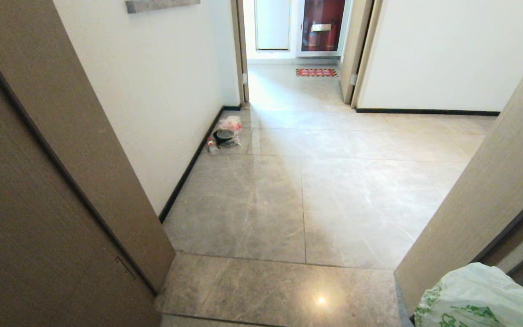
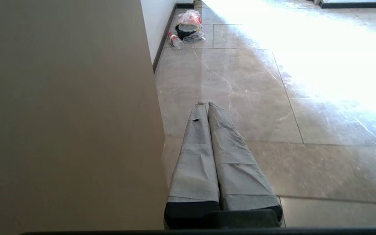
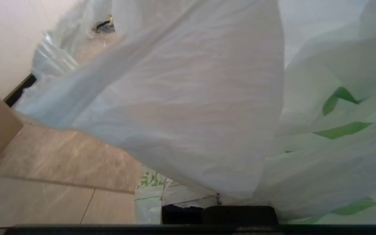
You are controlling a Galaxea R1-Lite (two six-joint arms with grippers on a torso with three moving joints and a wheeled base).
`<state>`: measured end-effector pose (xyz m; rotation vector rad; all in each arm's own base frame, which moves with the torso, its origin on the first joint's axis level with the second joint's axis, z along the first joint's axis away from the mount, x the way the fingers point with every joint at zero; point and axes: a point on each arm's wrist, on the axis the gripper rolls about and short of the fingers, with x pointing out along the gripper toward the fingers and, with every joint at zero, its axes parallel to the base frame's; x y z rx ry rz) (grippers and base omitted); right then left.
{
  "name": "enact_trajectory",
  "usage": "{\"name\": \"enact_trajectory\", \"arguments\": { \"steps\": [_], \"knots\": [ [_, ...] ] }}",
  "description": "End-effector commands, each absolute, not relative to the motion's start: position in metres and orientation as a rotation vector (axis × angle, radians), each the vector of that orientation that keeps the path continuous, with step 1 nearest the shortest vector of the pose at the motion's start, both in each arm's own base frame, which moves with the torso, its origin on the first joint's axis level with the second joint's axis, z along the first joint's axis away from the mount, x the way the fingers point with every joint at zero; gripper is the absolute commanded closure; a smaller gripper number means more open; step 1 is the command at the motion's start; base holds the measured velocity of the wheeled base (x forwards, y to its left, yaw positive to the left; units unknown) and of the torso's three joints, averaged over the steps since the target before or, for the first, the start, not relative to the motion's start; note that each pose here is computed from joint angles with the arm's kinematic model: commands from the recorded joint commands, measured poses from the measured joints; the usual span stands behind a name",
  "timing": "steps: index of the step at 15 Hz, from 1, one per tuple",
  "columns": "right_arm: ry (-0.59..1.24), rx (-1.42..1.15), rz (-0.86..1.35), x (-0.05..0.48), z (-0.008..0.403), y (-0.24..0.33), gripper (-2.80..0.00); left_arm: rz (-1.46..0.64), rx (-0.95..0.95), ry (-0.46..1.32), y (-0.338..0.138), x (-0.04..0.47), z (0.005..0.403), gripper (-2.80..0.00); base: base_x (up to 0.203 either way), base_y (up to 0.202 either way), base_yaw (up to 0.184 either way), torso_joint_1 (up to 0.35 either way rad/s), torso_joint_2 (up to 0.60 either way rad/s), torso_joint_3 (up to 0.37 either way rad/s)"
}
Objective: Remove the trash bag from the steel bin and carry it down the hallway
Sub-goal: Put the trash bag at the door
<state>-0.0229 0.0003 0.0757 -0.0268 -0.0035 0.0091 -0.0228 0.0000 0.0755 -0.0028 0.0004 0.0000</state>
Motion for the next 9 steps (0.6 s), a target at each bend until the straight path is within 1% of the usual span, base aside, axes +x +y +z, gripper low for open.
{"name": "enact_trajectory", "arguments": {
  "steps": [1,9],
  "knots": [
    [-0.043,-0.028,0.009,-0.0259,0.0751,0.0004,0.0,0.0,-0.003,0.002,0.0,-0.0227,0.0755,0.0,0.188,0.0,0.0,0.002,0.0,0.0],
    [-0.043,-0.031,0.011,-0.0259,0.0751,0.0004,0.0,0.001,-0.002,0.002,0.0,-0.0227,0.0755,0.0,0.192,0.0,0.0,0.003,0.0,0.001]
  ]
}}
